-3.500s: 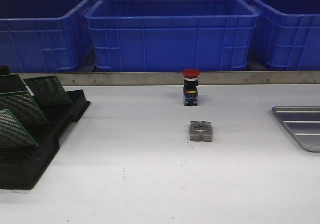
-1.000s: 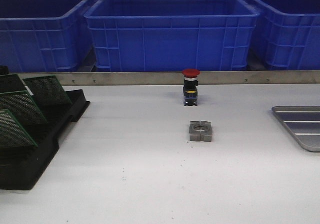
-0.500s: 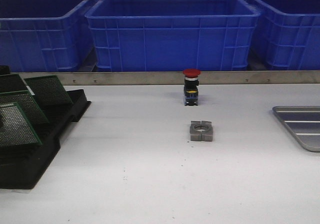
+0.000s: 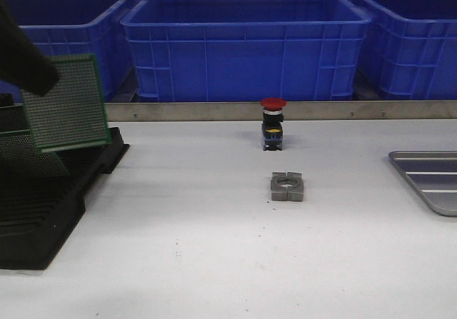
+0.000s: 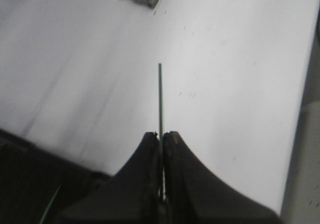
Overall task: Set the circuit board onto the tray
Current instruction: 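Grasp the green circuit board with the left gripper and lift it out, then hold the board up while the right gripper approaches its lower edge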
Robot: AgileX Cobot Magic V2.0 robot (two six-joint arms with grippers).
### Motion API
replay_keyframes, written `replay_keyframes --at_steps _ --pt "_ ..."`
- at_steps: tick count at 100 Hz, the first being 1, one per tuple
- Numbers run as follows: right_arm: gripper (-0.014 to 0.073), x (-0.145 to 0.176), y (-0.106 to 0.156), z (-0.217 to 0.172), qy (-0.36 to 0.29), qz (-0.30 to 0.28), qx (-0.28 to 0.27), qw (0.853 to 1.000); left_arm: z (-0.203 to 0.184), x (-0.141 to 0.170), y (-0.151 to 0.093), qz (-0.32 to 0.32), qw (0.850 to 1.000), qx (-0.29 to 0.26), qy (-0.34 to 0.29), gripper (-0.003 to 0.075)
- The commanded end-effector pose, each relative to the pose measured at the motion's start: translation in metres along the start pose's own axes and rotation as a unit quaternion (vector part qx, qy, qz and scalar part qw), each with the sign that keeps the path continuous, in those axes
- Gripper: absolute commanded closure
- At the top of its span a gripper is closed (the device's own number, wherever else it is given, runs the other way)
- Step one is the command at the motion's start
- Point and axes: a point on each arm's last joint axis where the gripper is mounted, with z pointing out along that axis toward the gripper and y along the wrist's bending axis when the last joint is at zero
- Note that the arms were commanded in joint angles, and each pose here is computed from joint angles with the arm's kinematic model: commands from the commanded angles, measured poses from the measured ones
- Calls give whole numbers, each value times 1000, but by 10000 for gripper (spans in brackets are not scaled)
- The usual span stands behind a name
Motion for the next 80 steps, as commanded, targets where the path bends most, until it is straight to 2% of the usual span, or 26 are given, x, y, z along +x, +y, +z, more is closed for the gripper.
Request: replay_keyframes --at_steps 1,14,32,53,80 --pt "655 -7 0 -2 -44 -7 -1 999 -11 -29 -12 -16 996 23 -88 737" --pt "655 -7 0 -2 -44 -7 -1 999 -3 -48 -27 -19 988 66 -135 737" --pt "655 -7 0 -2 -44 -7 -1 999 19 -71 -60 19 982 117 -144 737" --pt "655 -8 0 -2 -51 -8 -2 999 37 -87 -86 49 979 130 -148 737" --pt "655 -19 2 -4 -107 -7 -7 994 40 -90 -91 54 979 131 -148 737"
